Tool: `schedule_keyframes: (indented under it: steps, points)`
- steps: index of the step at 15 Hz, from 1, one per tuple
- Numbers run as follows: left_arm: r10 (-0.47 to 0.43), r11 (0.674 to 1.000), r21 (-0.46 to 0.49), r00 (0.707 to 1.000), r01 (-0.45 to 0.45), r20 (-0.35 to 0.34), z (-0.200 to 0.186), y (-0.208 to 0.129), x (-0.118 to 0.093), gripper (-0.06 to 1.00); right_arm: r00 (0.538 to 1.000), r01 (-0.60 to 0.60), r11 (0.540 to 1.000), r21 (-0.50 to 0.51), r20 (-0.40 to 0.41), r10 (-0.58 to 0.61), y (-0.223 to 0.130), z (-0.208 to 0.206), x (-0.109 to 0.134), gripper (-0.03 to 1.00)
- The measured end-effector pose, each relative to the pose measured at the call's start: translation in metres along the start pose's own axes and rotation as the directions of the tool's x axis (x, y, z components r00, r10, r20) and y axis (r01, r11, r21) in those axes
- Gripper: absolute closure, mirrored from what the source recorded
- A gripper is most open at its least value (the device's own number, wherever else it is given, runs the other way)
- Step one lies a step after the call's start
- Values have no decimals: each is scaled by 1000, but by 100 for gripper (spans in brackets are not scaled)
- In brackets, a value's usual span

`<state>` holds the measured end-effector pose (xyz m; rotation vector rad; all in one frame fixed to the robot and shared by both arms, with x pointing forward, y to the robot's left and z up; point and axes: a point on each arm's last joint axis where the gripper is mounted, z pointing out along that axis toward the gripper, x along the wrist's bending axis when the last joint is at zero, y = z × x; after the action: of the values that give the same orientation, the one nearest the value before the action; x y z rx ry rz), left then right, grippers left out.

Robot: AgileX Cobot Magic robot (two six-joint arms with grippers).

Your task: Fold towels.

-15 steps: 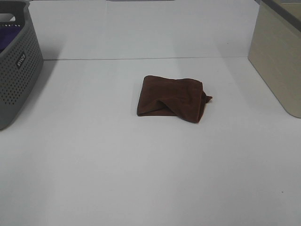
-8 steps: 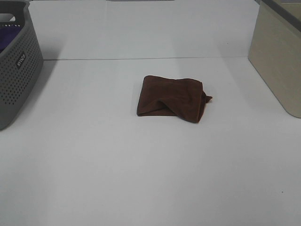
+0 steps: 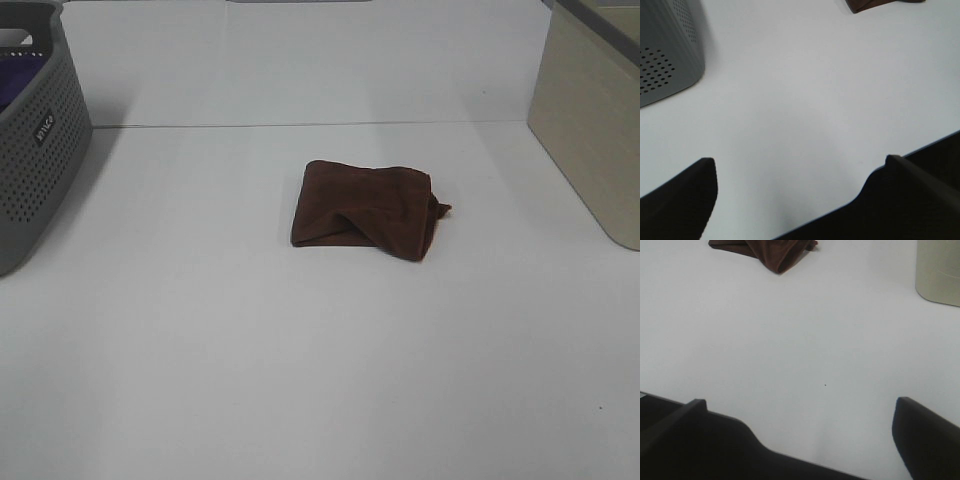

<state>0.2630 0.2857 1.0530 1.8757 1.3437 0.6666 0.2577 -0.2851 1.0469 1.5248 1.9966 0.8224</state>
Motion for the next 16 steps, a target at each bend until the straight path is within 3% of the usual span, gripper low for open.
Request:
schedule_keyframes:
  steps: [5,10,16]
  points:
    - [-91,994,-69,986,83,-137,-8,-4,1,11,999,-13,997,-77,41,16,-6,-9,2,2]
    - [-75,979,-199,985,44,-152,-25,-16,-5,11,998,14,978,-207,66,0,-21,-23,7,2]
    - [-75,978,-204,985,42,-153,-25,-17,-6,11,998,14,978,-207,66,0,-21,-23,7,2]
